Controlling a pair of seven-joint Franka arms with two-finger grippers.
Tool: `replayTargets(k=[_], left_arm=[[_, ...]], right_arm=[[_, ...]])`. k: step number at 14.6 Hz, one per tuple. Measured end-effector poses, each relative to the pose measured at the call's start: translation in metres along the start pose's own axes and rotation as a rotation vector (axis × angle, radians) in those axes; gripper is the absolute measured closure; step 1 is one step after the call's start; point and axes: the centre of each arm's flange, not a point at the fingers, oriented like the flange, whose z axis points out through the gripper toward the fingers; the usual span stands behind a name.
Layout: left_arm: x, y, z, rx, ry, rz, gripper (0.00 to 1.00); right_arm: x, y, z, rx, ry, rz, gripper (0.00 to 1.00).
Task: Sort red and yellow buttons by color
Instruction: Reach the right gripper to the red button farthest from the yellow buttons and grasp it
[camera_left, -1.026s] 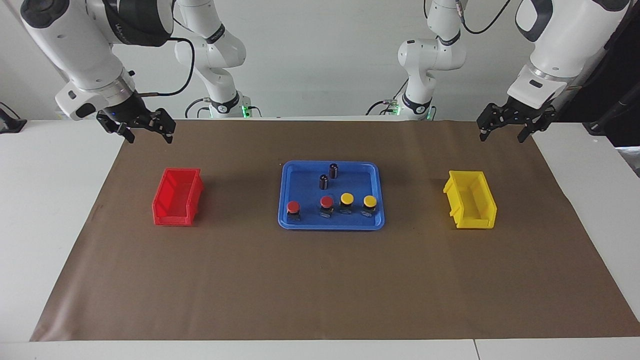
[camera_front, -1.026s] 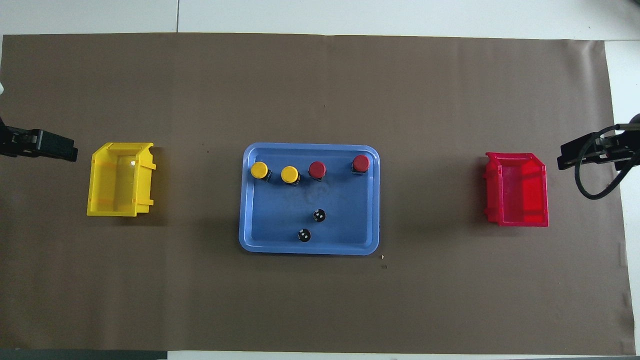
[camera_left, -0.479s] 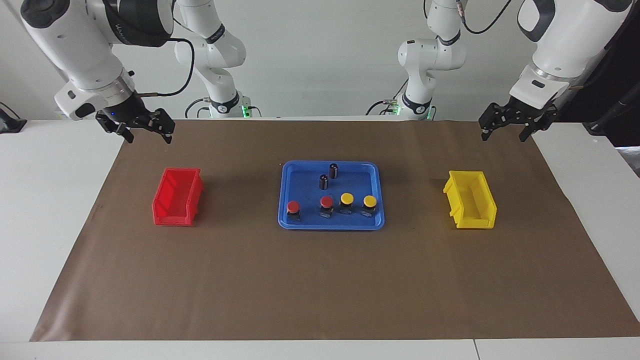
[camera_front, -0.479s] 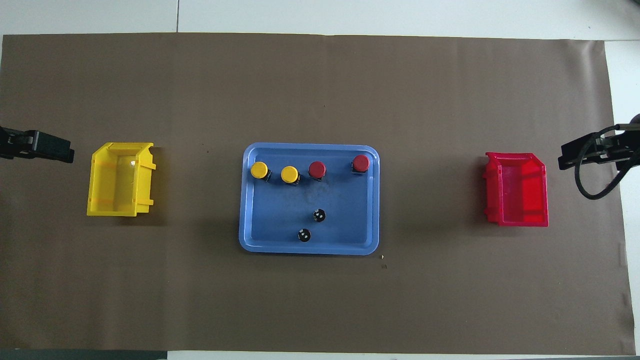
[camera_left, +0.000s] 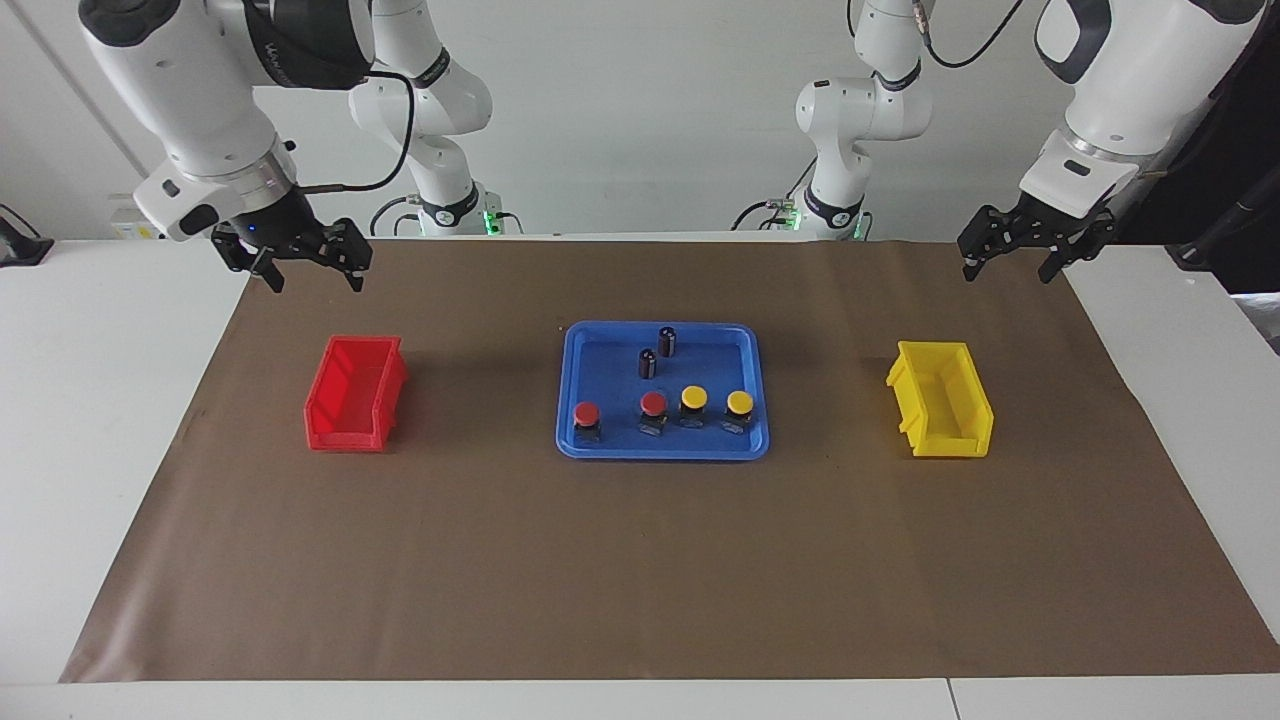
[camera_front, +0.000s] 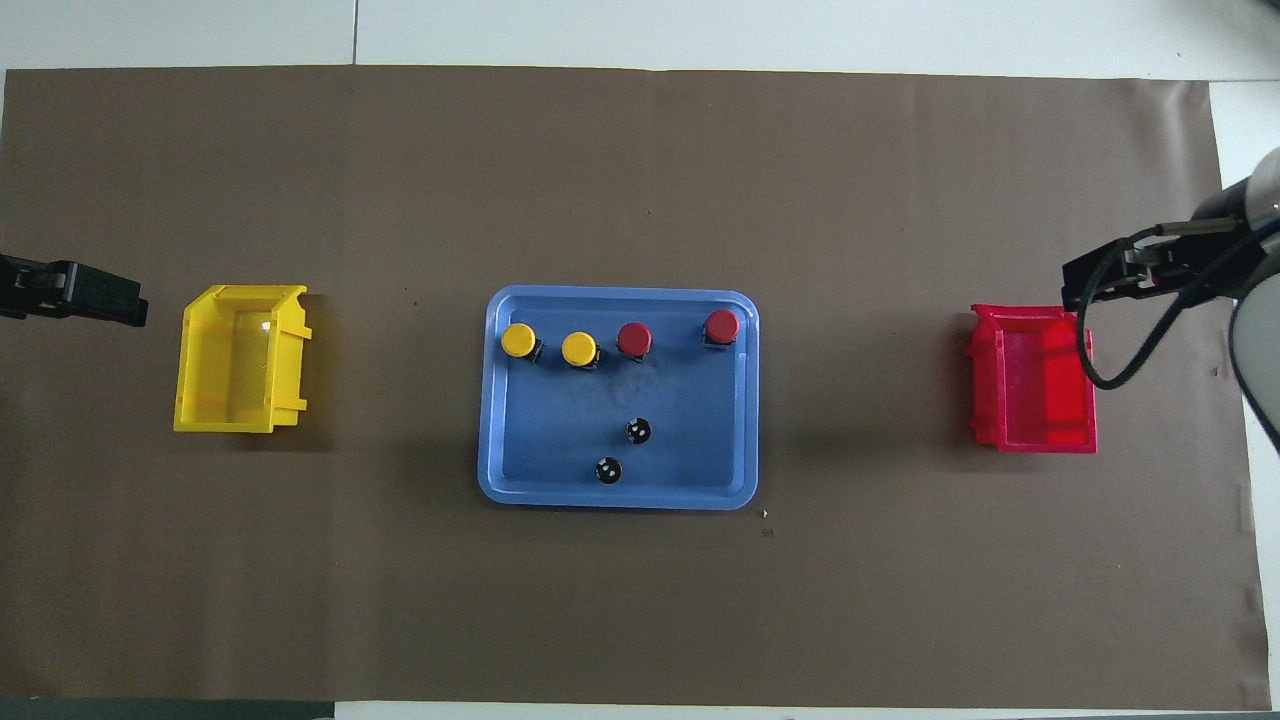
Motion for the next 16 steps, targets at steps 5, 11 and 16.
replayTargets(k=[5,11,16], left_arm=[[0.000,0.000,0.000,0.000,0.000,0.000,0.00],[0.000,0.000,0.000,0.000,0.000,0.000,0.00],[0.000,0.000,0.000,0.000,0.000,0.000,0.00]], right_arm=[[0.034,-0.220,0.097,0.040,0.108,0.073,0.00],[0.049,-0.256,0.207,0.030,0.096,0.104,0.01],[0.034,-0.246,0.231,0.022,0.080,0.095,0.15]])
